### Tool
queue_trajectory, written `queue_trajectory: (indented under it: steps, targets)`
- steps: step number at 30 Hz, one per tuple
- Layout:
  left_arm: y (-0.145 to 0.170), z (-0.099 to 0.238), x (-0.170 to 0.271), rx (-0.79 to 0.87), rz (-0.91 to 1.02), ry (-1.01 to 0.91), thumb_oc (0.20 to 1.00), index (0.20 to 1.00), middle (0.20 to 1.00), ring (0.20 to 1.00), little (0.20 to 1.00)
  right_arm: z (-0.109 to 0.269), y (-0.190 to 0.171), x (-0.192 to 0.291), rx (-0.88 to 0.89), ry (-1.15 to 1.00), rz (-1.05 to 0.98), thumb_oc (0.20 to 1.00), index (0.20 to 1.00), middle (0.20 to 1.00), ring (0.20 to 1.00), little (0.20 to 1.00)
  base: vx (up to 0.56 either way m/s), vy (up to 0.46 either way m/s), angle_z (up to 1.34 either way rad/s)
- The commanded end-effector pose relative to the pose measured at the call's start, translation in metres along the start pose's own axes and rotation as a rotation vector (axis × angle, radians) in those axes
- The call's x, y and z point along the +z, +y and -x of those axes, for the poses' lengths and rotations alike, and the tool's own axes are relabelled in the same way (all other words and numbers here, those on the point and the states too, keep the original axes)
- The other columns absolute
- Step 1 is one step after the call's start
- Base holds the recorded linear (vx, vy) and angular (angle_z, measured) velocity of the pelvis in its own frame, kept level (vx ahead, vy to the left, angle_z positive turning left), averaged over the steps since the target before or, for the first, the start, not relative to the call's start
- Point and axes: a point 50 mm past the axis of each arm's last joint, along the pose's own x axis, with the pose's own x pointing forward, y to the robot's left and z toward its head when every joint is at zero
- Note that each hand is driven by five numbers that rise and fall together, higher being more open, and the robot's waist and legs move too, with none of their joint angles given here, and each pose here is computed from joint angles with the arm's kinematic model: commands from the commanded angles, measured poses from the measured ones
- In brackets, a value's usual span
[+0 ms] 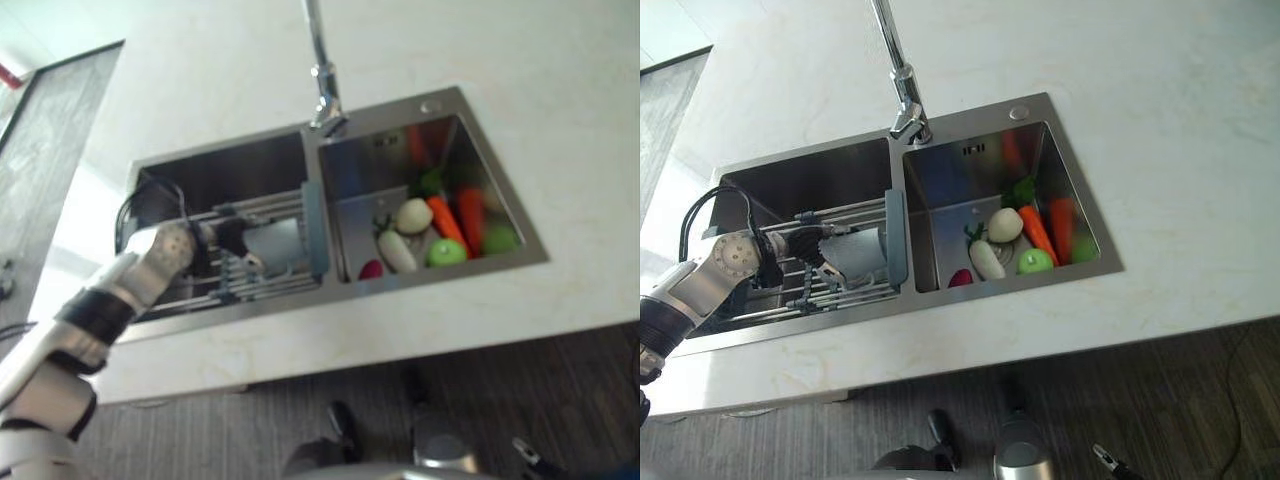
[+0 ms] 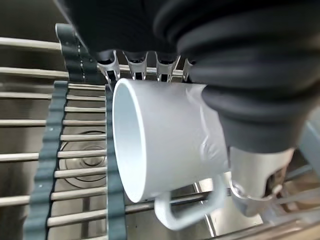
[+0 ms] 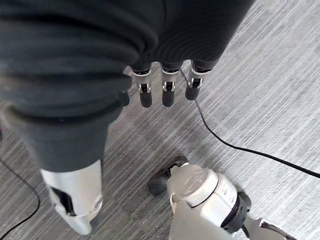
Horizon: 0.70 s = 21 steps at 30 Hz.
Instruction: Place the dishes in the dishwasher.
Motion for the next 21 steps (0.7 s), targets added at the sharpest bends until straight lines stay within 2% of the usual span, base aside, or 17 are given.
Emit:
queue_trajectory:
  steps: [1, 10, 18, 19, 20, 21]
  targets:
    - [0.035, 0.016, -0.008, 0.188, -0.099, 0.033, 1.000, 1.000, 1.000, 1.000, 1.000, -0.001, 0.002, 0.000, 0.000, 0.006, -0.008, 1.000, 1.000, 1.000, 1.000, 1.000, -0.05, -0.002, -0.11]
    - [0.037, 0.010, -0.016, 0.251, -0.154, 0.105, 1.000, 1.000, 1.000, 1.000, 1.000, -0.005, 0.016, 0.022, 0.047, -0.070, -0.006, 1.000, 1.000, 1.000, 1.000, 1.000, -0.06, 0.004, -0.06]
    - [0.048, 0.011, -0.015, 0.243, -0.232, 0.155, 1.000, 1.000, 1.000, 1.000, 1.000, -0.006, 0.026, 0.036, 0.071, -0.110, -0.002, 1.000, 1.000, 1.000, 1.000, 1.000, -0.07, -0.004, -0.04]
    - [0.047, 0.009, -0.012, 0.222, -0.267, 0.154, 0.953, 0.953, 0.953, 0.953, 0.953, -0.007, 0.027, 0.038, 0.075, -0.114, 0.000, 1.000, 1.000, 1.000, 1.000, 1.000, -0.04, -0.020, 0.00]
    - [0.047, 0.008, -0.012, 0.219, -0.273, 0.153, 0.630, 0.630, 0.630, 0.630, 0.630, -0.007, 0.028, 0.038, 0.075, -0.114, 0.000, 1.000, 1.000, 1.000, 1.000, 1.000, -0.04, -0.022, 0.00]
    - [0.046, 0.008, -0.010, 0.204, -0.305, 0.148, 0.200, 0.200, 0.200, 0.200, 0.200, -0.007, 0.029, 0.039, 0.079, -0.118, 0.001, 1.000, 1.000, 1.000, 1.000, 1.000, 0.00, 0.000, 0.00]
